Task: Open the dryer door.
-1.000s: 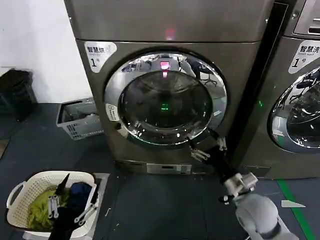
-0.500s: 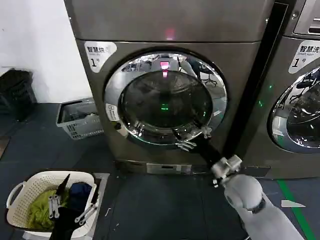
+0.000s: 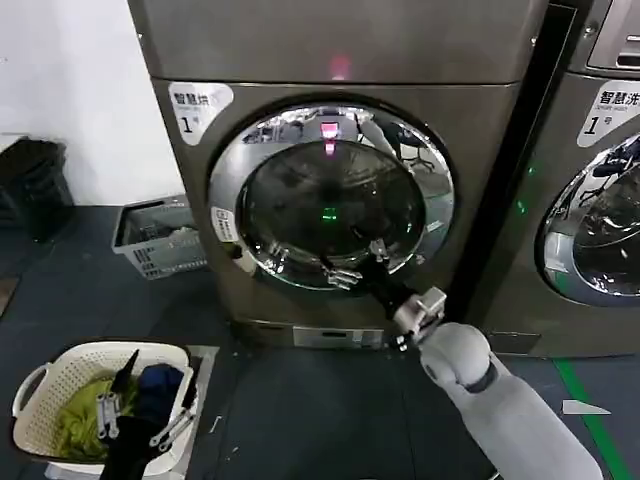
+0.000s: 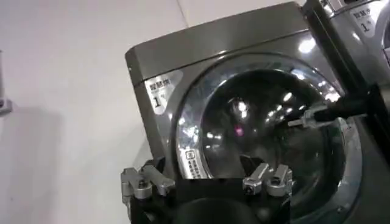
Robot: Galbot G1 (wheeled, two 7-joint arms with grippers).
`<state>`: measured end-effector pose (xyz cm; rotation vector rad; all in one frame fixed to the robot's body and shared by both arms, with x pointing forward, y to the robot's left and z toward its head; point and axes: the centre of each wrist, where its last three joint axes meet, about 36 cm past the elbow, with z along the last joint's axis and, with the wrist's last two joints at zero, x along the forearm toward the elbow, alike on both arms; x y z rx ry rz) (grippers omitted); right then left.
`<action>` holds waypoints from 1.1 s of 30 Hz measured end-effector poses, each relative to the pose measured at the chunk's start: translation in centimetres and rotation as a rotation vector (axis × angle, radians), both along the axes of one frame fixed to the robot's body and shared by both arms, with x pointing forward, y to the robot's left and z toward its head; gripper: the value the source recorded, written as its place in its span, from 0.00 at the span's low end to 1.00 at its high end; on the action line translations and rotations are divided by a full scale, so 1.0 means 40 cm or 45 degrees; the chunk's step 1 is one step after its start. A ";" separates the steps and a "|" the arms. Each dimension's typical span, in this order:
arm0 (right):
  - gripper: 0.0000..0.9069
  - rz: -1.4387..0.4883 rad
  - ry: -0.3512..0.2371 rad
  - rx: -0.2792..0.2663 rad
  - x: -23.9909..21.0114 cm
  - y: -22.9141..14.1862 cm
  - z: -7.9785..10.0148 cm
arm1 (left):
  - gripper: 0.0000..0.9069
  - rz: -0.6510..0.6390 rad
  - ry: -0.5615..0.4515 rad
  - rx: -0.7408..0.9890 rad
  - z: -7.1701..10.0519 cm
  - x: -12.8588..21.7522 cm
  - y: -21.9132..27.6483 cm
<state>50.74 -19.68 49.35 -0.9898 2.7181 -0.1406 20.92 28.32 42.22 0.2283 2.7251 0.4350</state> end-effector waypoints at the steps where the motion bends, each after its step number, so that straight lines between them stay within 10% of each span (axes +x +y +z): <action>1: 1.00 0.004 0.001 0.001 0.005 0.005 0.001 | 1.00 0.000 0.000 0.000 0.001 0.000 0.000; 33: 1.00 0.110 0.057 -0.035 0.114 0.136 -0.018 | 1.00 0.017 0.002 -0.007 0.000 -0.003 -0.004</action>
